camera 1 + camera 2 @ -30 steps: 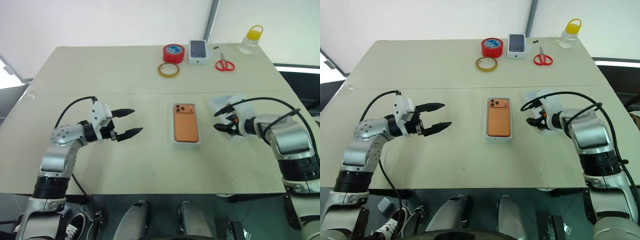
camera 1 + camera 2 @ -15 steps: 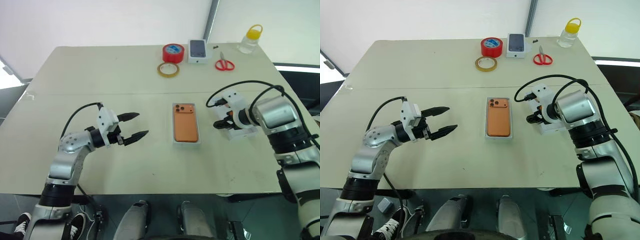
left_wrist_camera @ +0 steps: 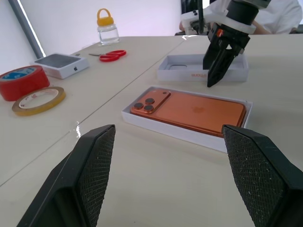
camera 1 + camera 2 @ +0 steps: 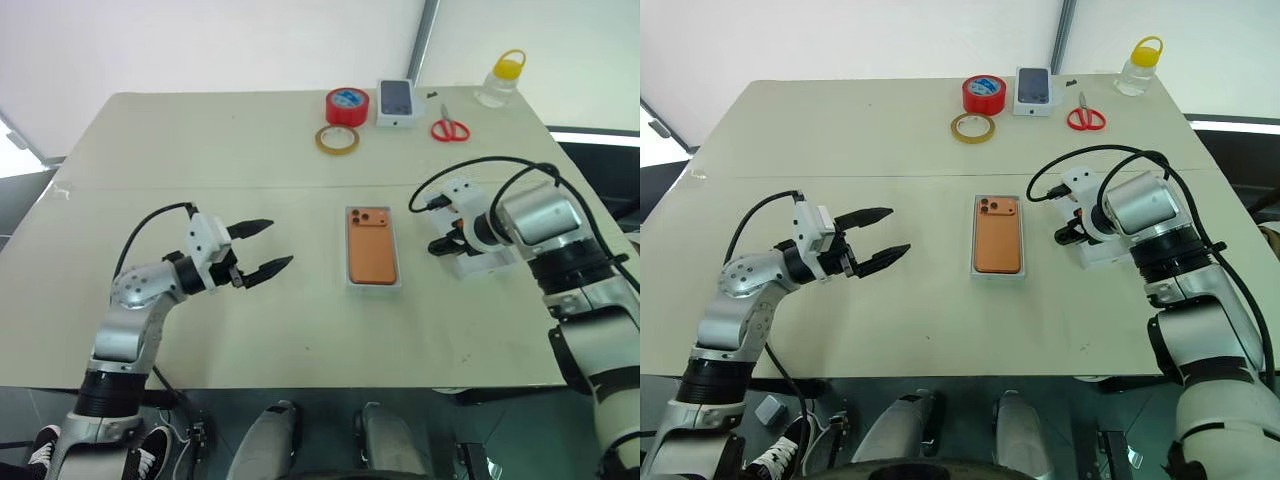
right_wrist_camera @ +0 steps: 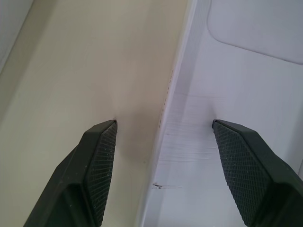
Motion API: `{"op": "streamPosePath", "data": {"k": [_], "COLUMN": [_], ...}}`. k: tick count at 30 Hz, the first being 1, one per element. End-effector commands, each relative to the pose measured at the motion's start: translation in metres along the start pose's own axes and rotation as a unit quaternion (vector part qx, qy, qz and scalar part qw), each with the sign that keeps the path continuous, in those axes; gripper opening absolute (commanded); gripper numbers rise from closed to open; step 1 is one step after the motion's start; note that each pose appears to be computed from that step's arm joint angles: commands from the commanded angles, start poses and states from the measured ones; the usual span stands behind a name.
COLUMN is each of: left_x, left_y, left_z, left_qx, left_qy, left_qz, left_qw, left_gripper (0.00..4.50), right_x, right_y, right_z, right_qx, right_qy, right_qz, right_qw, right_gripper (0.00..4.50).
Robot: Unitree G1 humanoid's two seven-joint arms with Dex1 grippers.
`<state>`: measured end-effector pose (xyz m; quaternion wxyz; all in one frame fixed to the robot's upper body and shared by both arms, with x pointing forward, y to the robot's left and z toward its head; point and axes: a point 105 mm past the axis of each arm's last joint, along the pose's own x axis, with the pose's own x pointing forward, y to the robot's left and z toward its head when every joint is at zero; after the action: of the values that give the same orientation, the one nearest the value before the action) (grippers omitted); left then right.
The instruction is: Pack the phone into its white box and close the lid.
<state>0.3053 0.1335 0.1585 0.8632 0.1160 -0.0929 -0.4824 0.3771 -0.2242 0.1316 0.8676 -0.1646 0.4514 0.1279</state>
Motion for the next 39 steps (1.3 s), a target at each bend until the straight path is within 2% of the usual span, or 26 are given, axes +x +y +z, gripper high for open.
{"op": "streamPosePath", "data": {"k": [1, 6, 7, 9, 13, 14, 21, 27, 29, 32, 34, 37, 39], "left_x": [0.002, 0.003, 0.003, 0.004, 0.005, 0.005, 0.004, 0.004, 0.003, 0.003, 0.003, 0.002, 0.002], "left_y": [-0.004, -0.005, -0.005, -0.006, -0.006, -0.006, -0.006, -0.003, 0.001, 0.009, 0.011, 0.015, 0.019], "left_z": [0.011, 0.01, 0.01, 0.01, 0.009, 0.009, 0.007, 0.008, 0.009, 0.012, 0.014, 0.015, 0.017], "left_qx": [0.017, 0.014, 0.014, 0.012, 0.01, 0.01, 0.005, 0.003, 0.003, -0.003, -0.002, 0.0, 0.0], "left_qy": [-0.02, -0.021, -0.021, -0.022, -0.022, -0.022, -0.02, -0.019, -0.02, -0.025, -0.025, -0.023, -0.024], "left_qz": [-0.003, 0.002, 0.002, 0.004, 0.007, 0.007, 0.008, 0.01, 0.016, 0.033, 0.036, 0.041, 0.047], "left_qw": [1.0, 1.0, 1.0, 1.0, 1.0, 1.0, 1.0, 1.0, 1.0, 0.999, 0.999, 0.999, 0.999], "left_gripper": [3.77, 3.77, 3.8, 3.81, 3.81, 3.81, 3.81, 3.81, 3.81, 3.81, 3.81, 3.81, 3.81], "right_x": [-0.007, -0.007, -0.006, -0.006, -0.003, -0.004, -0.009, -0.015, -0.021, -0.037, -0.045, -0.057, -0.069], "right_y": [-0.004, 0.0, 0.002, 0.001, 0.001, 0.001, 0.0, -0.003, -0.004, 0.015, 0.034, 0.047, 0.057], "right_z": [0.011, 0.013, 0.013, 0.012, 0.009, 0.009, 0.015, 0.031, 0.05, 0.091, 0.105, 0.118, 0.129], "right_qx": [0.012, 0.014, 0.012, 0.004, -0.003, -0.003, 0.011, 0.044, 0.077, 0.109, 0.142, 0.148, 0.205], "right_qy": [-0.009, -0.005, -0.005, -0.003, 0.002, 0.002, -0.009, -0.043, -0.093, -0.224, -0.27, -0.333, -0.363], "right_qz": [-0.01, -0.005, -0.002, -0.007, -0.012, -0.013, -0.02, -0.025, -0.015, 0.071, 0.149, 0.192, 0.261], "right_qw": [1.0, 1.0, 1.0, 1.0, 1.0, 1.0, 1.0, 0.998, 0.993, 0.966, 0.941, 0.911, 0.87], "right_gripper": [3.35, 3.35, 3.1, 2.48, 0.43, 0.06, 0.06, 0.06, 0.06, 0.06, 0.06, 0.06, 0.06]}}
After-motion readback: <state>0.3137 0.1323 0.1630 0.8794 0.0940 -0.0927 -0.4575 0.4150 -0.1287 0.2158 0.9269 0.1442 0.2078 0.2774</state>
